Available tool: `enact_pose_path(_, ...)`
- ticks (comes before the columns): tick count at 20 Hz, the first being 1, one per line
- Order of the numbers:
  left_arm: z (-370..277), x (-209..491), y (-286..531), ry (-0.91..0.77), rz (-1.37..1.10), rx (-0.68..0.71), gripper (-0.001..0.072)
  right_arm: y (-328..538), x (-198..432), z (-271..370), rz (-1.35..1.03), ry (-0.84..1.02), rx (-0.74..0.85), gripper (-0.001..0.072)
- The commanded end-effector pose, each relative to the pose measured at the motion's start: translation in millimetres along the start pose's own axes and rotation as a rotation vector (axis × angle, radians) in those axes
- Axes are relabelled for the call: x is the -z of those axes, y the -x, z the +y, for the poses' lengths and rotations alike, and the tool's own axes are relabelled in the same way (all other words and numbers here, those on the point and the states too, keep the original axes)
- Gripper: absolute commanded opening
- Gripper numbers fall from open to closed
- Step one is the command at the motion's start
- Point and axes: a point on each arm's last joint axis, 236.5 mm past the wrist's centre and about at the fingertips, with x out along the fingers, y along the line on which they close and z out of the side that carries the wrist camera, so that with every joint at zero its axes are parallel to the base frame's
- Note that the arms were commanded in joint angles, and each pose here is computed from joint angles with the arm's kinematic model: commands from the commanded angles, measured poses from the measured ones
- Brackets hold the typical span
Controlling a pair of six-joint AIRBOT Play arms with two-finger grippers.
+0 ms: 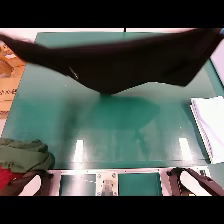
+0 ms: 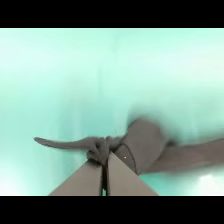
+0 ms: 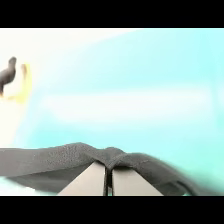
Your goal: Fold the shirts.
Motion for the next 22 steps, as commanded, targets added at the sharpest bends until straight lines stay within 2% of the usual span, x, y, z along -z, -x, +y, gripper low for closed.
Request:
enact_pose_path(1, -71, -83, 155, -0.154, -0.515, 0.011, 0.002, 79, -53, 85, -0.223, 0.159, -0.051, 0.0015)
enact_pose_path(4, -100, -93, 219, -0.226, -0.655, 0.008, 0.0021, 125, -68, 123, -0.379, 0.243, -0.055, 0.0015)
enact_pose_path(8, -94, -94, 208, -0.19, -0.628, 0.007, 0.002, 127, -58, 100, -0.352, 0.232, 0.046, 0.0015)
enact_pose_path(11, -67, -80, 134, -0.098, -0.449, 0.037, 0.0021, 81, -33, 53, -0.202, 0.121, 0.08, 0.0015)
enact_pose_path(15, -26, -41, -14, 0.066, -0.167, 0.159, 0.0021, -2, 29, -27, 0.023, -0.067, 0.085, 0.0015)
enact_pose_path(18, 10, 11, -129, 0.16, 0.033, 0.183, 0.0021, -67, 93, -99, 0.159, -0.224, 0.109, 0.0014)
enact_pose_path(22, 5, 95, -265, 0.23, 0.226, 0.218, 0.002, -148, 175, -196, 0.285, -0.402, 0.164, 0.0015)
